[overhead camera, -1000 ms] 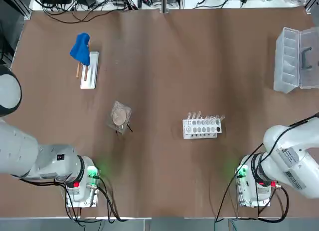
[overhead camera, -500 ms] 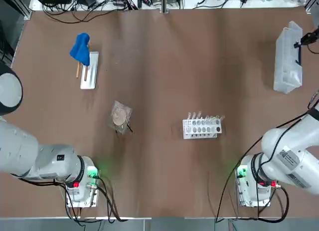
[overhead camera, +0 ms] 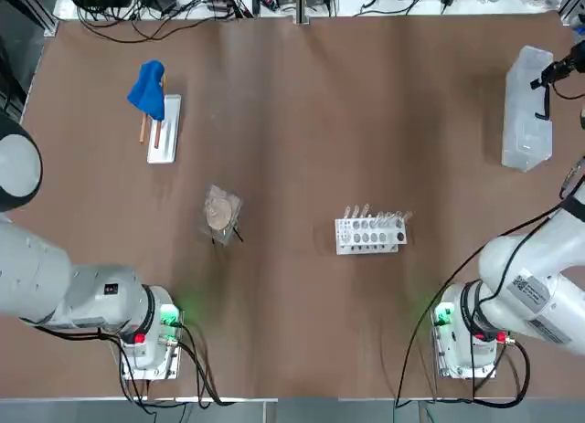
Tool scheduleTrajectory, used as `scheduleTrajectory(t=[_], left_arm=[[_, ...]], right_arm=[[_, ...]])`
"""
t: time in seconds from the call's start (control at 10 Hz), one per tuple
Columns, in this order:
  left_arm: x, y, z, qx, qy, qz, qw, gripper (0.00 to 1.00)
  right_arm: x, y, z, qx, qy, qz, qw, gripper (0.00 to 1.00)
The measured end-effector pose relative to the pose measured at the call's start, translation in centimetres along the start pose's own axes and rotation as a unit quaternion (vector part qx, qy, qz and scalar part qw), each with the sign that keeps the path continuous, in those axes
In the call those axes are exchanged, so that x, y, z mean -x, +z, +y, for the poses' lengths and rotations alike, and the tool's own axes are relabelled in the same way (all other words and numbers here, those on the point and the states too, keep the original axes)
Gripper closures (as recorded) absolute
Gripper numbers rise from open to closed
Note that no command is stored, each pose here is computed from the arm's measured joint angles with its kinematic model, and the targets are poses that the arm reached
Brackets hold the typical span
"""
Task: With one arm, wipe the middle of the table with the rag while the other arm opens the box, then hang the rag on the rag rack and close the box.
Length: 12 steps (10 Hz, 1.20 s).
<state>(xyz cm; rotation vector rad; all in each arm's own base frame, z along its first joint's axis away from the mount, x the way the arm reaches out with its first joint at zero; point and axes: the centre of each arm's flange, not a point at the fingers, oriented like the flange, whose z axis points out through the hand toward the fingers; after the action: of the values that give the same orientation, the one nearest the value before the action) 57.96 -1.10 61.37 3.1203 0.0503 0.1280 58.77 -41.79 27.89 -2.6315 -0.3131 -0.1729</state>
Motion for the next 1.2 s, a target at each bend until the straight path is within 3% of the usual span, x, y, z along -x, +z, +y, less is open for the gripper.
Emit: scheduleTrajectory(t=[0.2,0.3,0.7,0.8,1.0,1.2], left_arm=[[0.0,-0.1,0.0,0.0,0.0,0.001,1.0,0.0],[0.0,-0.1,0.0,0.0,0.001,0.001,1.0,0.0],[-0.1,-0.1,0.1,0.0,0.003,0.002,1.0,0.0],[-0.1,-0.1,0.1,0.0,0.003,0.002,1.0,0.0],[-0.1,-0.2,0.0,0.0,0.002,0.002,1.0,0.0],[-0.1,-0.2,-0.1,0.0,0.001,0.002,1.0,0.0]], right_arm=[[-2.0,-0.6,-1.8,0.013,-0.013,-0.014,1.0,0.99],[-3.9,-1.6,-4.4,0.029,-0.011,-0.041,0.999,0.99],[-13.3,-9.2,-23.7,0.146,-0.004,-0.095,0.985,0.96],[-14.8,-9.6,-28.5,0.172,0.009,-0.107,0.979,0.89],[-16.8,-8.5,-36.3,0.211,0.053,-0.119,0.969,0.57],[-17.3,-8.0,-40.5,0.22,0.092,-0.118,0.964,0.28]])
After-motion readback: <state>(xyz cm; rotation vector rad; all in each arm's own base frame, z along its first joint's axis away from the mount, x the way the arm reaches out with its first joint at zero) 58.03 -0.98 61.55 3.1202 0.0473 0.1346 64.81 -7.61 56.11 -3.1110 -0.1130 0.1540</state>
